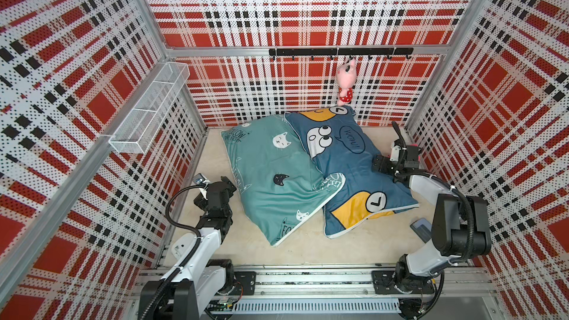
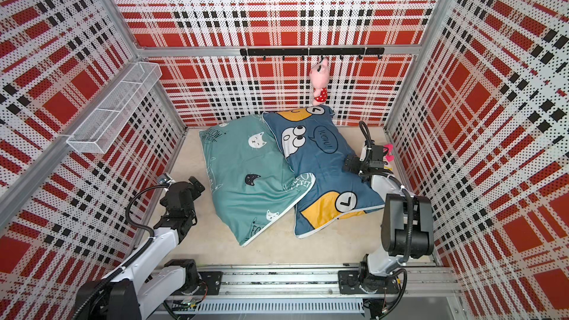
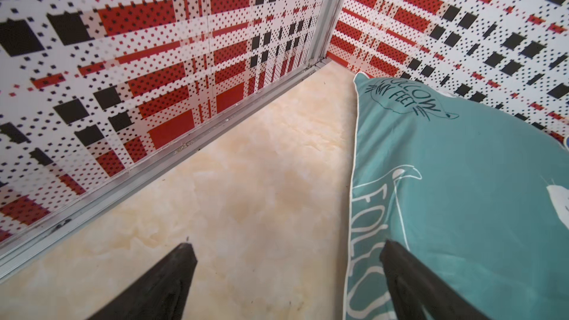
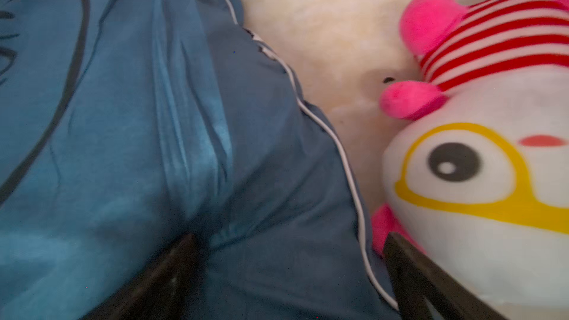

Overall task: Zip up pillowcases
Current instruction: Reset both arms

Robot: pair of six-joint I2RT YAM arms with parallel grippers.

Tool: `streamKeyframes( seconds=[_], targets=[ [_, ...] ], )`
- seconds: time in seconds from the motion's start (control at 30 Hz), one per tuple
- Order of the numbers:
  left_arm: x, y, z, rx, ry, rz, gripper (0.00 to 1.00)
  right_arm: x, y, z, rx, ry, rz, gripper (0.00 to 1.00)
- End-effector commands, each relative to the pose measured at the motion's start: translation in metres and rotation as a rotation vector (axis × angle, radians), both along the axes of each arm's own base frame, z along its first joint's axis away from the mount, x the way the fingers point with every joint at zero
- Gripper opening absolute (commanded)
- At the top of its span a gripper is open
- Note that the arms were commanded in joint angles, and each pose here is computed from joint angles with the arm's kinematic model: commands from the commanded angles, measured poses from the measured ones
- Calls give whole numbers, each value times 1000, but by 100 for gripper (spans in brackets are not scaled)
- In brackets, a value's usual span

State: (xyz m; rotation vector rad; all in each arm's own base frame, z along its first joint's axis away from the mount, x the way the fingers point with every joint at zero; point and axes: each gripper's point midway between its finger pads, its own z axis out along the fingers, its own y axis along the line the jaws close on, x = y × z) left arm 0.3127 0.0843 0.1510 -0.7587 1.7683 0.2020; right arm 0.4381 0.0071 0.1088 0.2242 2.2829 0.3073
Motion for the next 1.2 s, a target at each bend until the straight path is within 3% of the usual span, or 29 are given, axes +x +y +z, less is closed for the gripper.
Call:
streamKeyframes(
  seconds=[0.0, 0.13, 0.2, 0.3, 0.47, 0.67, 0.9, 1.17],
  targets=[
    [5, 3, 10, 37, -62, -2, 98, -26, 75, -17, 108, 34, 210, 100],
    [12, 0, 6, 53, -52, -22, 98, -50, 146, -7, 168, 14, 389, 100],
    [17, -1, 5, 71, -36, -35, 98, -58, 156, 5, 194, -5, 425, 100],
    [24, -7, 3, 90, -13, -62, 98, -56, 120, 21, 129, -81, 308, 100],
    [29, -21, 7, 138, -23, -113, 98, -49, 26, 33, -210, -225, 6, 100],
    [37, -34, 4, 184, -47, -168, 98, -48, -14, 29, -359, -379, -151, 100],
    [39, -42, 3, 223, -150, -188, 98, -56, -16, 46, -406, -618, -170, 100],
    [65, -55, 15, 389, -159, -226, 98, -64, -24, 31, -372, -658, -188, 100]
  ],
)
